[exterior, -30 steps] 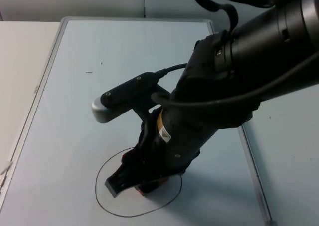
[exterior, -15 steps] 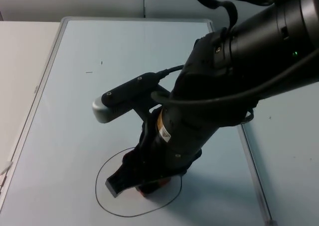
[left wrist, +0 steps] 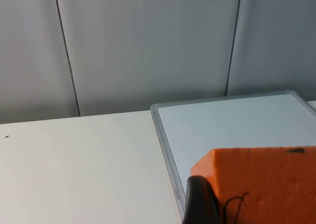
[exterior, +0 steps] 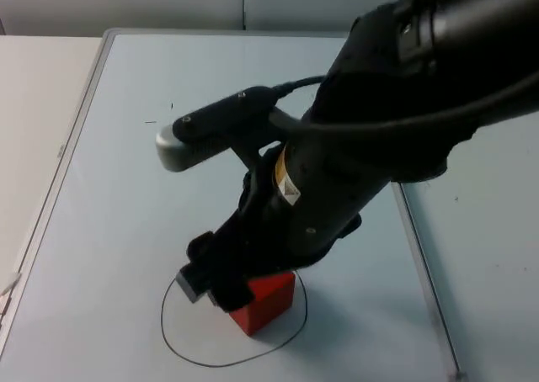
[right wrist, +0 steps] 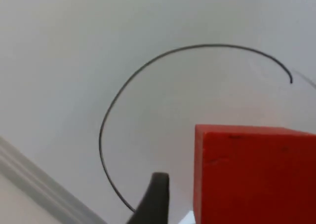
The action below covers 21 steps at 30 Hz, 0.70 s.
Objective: Pick up one cube with the left hand and another cube with the right hand. First place the cube in the right hand at the target position, then stack the cube in the left hand on top.
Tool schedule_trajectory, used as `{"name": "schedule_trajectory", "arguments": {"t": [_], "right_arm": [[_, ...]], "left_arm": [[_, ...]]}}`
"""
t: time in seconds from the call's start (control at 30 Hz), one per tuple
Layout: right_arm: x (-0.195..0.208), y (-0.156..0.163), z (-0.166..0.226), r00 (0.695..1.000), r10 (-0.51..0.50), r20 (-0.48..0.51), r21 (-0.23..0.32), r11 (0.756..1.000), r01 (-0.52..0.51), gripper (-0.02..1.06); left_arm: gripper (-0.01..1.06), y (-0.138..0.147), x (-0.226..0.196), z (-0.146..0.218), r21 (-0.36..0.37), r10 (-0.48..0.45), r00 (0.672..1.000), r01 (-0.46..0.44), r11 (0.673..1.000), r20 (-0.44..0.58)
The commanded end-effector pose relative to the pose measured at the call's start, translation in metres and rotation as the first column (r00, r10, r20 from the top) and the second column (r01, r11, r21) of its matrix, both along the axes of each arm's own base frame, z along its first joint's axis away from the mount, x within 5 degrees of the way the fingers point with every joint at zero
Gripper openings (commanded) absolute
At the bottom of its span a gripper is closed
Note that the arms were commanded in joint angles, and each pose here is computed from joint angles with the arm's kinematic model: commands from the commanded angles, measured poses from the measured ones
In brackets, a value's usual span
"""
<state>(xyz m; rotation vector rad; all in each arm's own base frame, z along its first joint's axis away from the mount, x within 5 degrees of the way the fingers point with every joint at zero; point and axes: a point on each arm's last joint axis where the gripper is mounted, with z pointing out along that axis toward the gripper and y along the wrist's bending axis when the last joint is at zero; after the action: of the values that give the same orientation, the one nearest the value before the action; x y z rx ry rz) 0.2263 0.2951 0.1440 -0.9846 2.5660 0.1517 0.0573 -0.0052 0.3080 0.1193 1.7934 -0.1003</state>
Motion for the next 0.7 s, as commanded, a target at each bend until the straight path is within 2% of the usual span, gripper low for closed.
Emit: {"name": "schedule_trajectory", "arguments": {"t": [0.0, 0.07, 0.1, 0.13, 0.2, 0.23, 0.37, 0.4, 0.5, 0.53, 0.57, 0.67], "right_arm": [[-0.003, -0.002, 0.024, 0.999, 0.015, 0.04, 0.037, 0.999, -0.016, 0.82], [-0.006, -0.007, 0.057, 0.994, 0.034, 0.101, 0.094, 0.995, -0.043, 0.82], [-0.006, -0.007, 0.057, 0.994, 0.034, 0.101, 0.094, 0.995, -0.043, 0.82], [-0.009, -0.01, 0.073, 0.991, 0.039, 0.131, 0.122, 0.991, -0.055, 0.82], [-0.02, -0.026, 0.127, 0.97, 0.049, 0.238, 0.22, 0.97, -0.103, 0.82], [-0.02, -0.026, 0.127, 0.97, 0.049, 0.238, 0.22, 0.97, -0.103, 0.82], [-0.046, -0.064, 0.205, 0.908, 0.041, 0.417, 0.339, 0.92, -0.198, 0.82], [-0.046, -0.064, 0.205, 0.908, 0.041, 0.417, 0.339, 0.92, -0.198, 0.82], [-0.07, -0.097, 0.245, 0.847, 0.039, 0.53, 0.37, 0.888, -0.272, 0.82], [-0.08, -0.112, 0.254, 0.818, 0.042, 0.573, 0.37, 0.878, -0.304, 0.82], [-0.08, -0.112, 0.254, 0.818, 0.042, 0.573, 0.37, 0.878, -0.304, 0.82], [-0.101, -0.143, 0.26, 0.782, 0.026, 0.623, 0.378, 0.865, -0.33, 0.82]], "left_arm": [[0.0, 0.0, 0.0, 0.001, -0.001, -0.004, 1.0, 0.004, 1.0, 0.019], [0.0, 0.0, 0.0, 0.001, -0.001, -0.004, 1.0, 0.004, 1.0, 0.019], [0.0, 0.0, 0.0, 0.001, -0.001, -0.004, 1.0, 0.004, 1.0, 0.019], [0.0, 0.0, 0.0, 0.001, -0.001, -0.004, 1.0, 0.004, 1.0, 0.019], [0.0, 0.0, 0.0, 0.001, -0.001, -0.004, 1.0, 0.004, 1.0, 0.019], [0.0, 0.0, 0.0, 0.001, -0.001, -0.004, 1.0, 0.004, 1.0, 0.019], [0.0, 0.0, 0.0, 0.001, -0.001, -0.004, 1.0, 0.004, 1.0, 0.019], [0.0, 0.0, 0.0, 0.001, -0.001, -0.004, 1.0, 0.004, 1.0, 0.019], [0.0, 0.0, 0.0, 0.001, -0.001, -0.004, 1.0, 0.004, 1.0, 0.019], [0.0, 0.0, 0.0, 0.001, -0.001, -0.004, 1.0, 0.004, 1.0, 0.019], [0.0, 0.0, 0.0, 0.001, -0.001, -0.004, 1.0, 0.004, 1.0, 0.019], [0.0, 0.0, 0.0, 0.001, -0.001, -0.004, 1.0, 0.004, 1.0, 0.019]]}}
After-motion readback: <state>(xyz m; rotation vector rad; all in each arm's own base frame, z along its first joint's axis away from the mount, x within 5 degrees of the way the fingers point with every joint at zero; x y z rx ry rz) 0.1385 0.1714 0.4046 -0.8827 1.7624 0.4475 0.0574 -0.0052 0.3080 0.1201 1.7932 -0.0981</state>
